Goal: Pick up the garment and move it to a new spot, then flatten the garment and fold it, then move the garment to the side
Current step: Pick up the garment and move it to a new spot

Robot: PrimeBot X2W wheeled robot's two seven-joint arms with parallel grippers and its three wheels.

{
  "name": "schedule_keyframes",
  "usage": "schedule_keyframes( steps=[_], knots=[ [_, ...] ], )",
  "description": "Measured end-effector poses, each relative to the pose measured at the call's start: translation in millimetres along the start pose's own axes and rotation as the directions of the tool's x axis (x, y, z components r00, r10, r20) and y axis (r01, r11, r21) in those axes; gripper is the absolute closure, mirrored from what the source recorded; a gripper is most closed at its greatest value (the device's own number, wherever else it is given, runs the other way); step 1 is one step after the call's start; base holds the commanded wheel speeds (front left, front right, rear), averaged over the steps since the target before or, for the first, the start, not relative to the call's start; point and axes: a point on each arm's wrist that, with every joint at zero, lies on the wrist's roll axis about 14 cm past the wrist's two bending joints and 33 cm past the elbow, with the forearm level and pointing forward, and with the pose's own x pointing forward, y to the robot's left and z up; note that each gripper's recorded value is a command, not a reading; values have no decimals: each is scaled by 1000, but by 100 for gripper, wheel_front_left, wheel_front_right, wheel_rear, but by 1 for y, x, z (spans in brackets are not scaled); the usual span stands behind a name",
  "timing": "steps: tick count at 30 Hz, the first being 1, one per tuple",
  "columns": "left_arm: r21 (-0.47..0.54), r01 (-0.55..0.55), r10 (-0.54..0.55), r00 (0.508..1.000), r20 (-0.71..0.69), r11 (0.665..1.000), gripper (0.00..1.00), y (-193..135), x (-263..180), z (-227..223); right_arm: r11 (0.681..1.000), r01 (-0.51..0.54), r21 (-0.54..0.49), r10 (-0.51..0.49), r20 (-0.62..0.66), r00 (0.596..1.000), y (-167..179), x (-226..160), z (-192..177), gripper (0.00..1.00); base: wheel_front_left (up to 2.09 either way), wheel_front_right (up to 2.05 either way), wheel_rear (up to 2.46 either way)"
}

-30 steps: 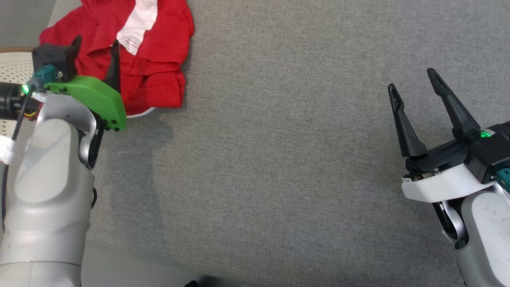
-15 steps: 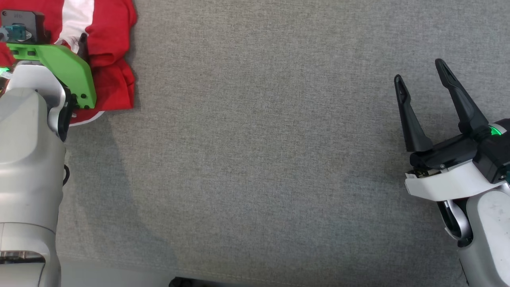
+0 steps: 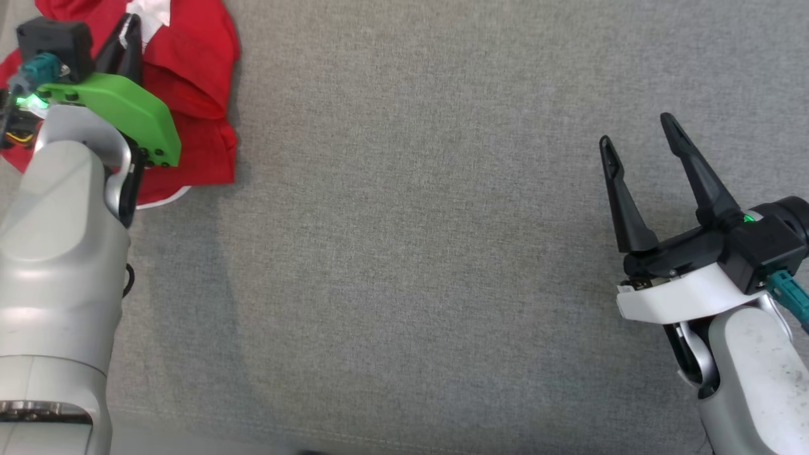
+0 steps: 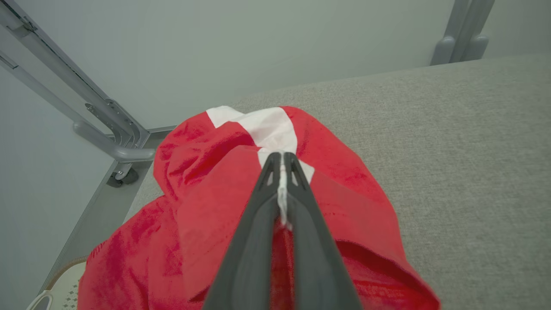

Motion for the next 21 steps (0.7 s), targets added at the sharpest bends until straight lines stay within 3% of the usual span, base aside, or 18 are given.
schedule_keyframes(
  steps=[6, 11, 14, 21],
  knots=[
    [11, 92, -92, 978, 190, 996, 100, -30, -18, 55, 1000, 8, 9, -8, 44, 999, 11, -4, 25, 0, 0, 0, 0],
    [36, 204, -204, 916, 345, 978, 100, -70, -36, 111, 999, 33, 12, -33, 82, 996, 14, -11, 46, 0, 0, 0, 0],
    [52, 281, -277, 870, 409, 958, 100, -102, -43, 141, 998, 56, 13, -57, 94, 994, 10, -17, 53, 0, 0, 0, 0],
    [99, 469, -453, 746, 488, 878, 100, -193, -62, 187, 990, 140, 17, -141, 127, 982, -10, -32, 70, 0, 0, 0, 0]
  ],
)
